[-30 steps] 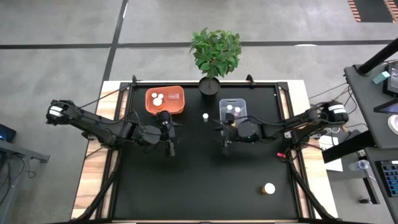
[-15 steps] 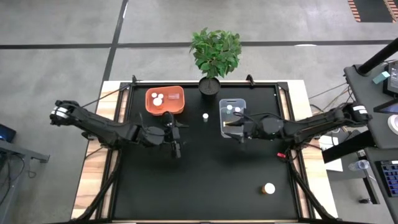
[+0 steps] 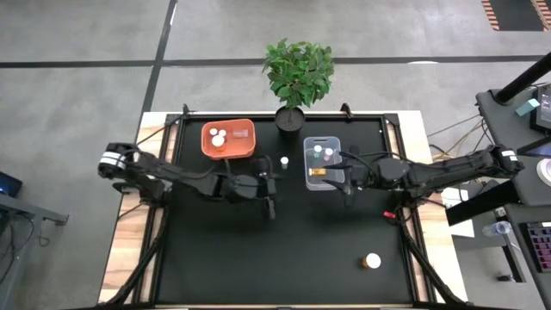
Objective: Pick and place medicine bottles into bin by pill shape (circle, oval)
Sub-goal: Put the blue tablet pill bottle into the orange bin
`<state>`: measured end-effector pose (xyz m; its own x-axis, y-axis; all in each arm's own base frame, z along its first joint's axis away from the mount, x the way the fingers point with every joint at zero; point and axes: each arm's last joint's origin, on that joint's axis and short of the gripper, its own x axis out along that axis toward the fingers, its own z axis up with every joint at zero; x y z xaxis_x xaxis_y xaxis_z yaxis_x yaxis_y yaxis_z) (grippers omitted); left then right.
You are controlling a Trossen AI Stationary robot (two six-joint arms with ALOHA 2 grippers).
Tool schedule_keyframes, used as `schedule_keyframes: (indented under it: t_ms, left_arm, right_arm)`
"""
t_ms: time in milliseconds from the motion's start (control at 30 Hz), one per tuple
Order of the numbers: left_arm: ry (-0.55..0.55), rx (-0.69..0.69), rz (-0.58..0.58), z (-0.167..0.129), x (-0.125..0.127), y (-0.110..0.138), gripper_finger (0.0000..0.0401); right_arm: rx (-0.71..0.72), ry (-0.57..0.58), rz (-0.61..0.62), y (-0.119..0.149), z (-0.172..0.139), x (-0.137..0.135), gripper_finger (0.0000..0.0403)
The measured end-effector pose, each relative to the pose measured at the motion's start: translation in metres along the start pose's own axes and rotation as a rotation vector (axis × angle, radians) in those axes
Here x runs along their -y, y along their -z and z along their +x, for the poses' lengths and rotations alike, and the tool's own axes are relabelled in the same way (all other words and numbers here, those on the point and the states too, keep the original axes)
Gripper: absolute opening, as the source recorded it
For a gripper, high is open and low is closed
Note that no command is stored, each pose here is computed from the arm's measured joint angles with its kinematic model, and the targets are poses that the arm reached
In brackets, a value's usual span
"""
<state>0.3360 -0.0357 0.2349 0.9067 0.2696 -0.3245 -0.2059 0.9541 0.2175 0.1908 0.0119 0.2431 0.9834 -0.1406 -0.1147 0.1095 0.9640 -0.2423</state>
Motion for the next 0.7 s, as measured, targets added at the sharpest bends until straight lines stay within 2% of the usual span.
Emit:
schedule_keyframes:
  t_ms: [200, 400, 533, 700]
  left_arm:
    - [-0.021, -0.066, -0.009, 0.03, -0.012, 0.009, 0.0233]
    - [-0.023, -0.101, -0.092, 0.048, -0.042, 0.02, 0.0233]
    - [-0.057, -0.14, -0.138, 0.059, -0.058, 0.034, 0.0233]
    - [-0.079, -0.209, -0.16, 0.074, -0.066, 0.056, 0.0233]
  right_arm:
    - [-0.018, -0.004, -0.02, 0.002, 0.0, 0.0, 0.0176]
    - [-0.046, -0.011, -0.029, 0.007, 0.002, -0.002, 0.0176]
    - [-0.057, -0.013, -0.025, 0.01, 0.002, -0.003, 0.0176]
    - [-0.068, -0.015, -0.018, 0.013, 0.003, -0.004, 0.0176]
